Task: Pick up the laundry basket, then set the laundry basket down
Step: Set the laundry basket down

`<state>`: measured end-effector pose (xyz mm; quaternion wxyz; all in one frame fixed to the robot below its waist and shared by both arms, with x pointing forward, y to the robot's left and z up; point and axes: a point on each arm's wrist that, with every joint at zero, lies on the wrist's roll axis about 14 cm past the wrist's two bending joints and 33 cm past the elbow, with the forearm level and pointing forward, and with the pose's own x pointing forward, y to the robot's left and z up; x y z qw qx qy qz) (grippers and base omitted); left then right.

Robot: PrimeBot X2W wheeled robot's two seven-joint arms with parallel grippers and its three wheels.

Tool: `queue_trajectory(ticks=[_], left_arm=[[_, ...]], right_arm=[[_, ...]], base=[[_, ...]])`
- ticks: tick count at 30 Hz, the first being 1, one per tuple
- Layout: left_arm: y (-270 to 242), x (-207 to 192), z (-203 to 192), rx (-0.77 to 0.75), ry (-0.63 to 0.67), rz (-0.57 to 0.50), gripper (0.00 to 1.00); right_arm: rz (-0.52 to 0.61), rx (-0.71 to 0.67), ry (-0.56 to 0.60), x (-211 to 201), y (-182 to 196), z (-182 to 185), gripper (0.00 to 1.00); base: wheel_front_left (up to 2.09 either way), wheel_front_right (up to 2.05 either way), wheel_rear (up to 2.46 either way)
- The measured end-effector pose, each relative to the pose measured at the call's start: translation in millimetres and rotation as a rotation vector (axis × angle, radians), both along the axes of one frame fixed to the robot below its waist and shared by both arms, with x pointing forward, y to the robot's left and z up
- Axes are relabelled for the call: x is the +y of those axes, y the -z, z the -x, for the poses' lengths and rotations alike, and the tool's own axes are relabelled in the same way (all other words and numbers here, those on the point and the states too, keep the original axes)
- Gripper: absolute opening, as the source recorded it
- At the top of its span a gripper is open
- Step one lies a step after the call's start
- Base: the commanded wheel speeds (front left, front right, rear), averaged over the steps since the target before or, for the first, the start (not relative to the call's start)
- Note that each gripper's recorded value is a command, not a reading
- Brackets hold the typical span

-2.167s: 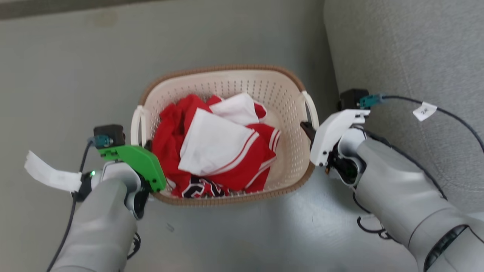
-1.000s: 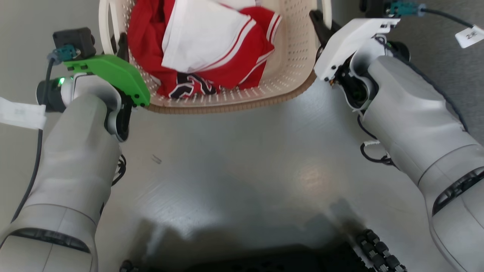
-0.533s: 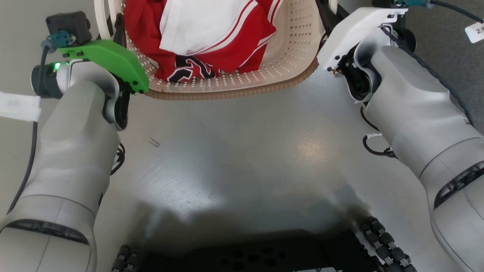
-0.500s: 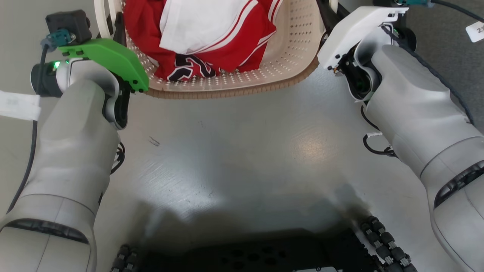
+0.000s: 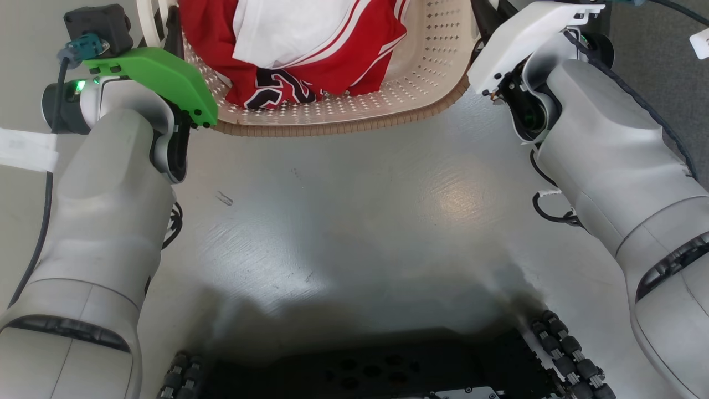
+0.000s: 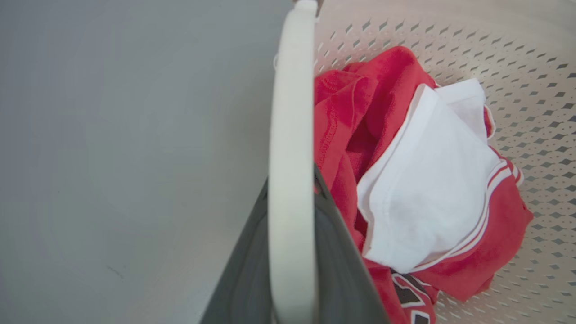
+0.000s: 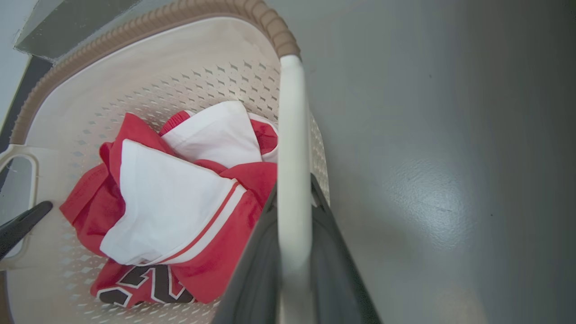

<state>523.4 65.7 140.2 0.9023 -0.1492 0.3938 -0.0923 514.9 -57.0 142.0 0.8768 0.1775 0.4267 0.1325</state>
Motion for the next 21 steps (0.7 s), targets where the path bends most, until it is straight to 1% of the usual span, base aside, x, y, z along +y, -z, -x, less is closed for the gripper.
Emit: queue_trajectory(ticks=[14, 15, 16, 17, 18, 19, 21], left_arm=[[3.6, 0.7, -0.4, 0.005, -0.004, 0.0, 0.0], [3.8, 0.6, -0.3, 0.005, -0.004, 0.0, 0.0], [4.1, 0.6, -0.2, 0.006, -0.004, 0.0, 0.0], [4.3, 0.6, 0.0, 0.006, -0.004, 0.001, 0.37], [4.4, 0.5, 0.1, 0.007, -0.004, 0.001, 0.87], [4.3, 0.0, 0.0, 0.006, -0.003, 0.005, 1.0], [4.1, -0.8, 0.1, 0.006, -0.003, 0.01, 1.0]], right_arm=[[-0.003, 0.009, 0.011, -1.8, 4.9, 1.2, 0.0], [-0.002, 0.009, 0.012, -2.0, 5.2, 1.2, 0.15], [-0.002, 0.009, 0.013, -2.1, 5.3, 1.0, 0.45], [-0.002, 0.004, 0.016, -2.4, 4.9, -0.3, 1.0], [-0.003, 0.003, 0.019, -2.8, 4.7, -1.2, 1.0], [-0.004, 0.001, 0.021, -2.6, 4.2, -2.4, 1.0], [-0.008, -0.006, 0.024, -1.6, 2.7, -5.1, 1.0]], base=[[0.0, 0.0, 0.0], [0.0, 0.0, 0.0], [0.0, 0.0, 0.0], [0.0, 0.0, 0.0], [0.0, 0.0, 0.0], [0.0, 0.0, 0.0], [0.0, 0.0, 0.0]])
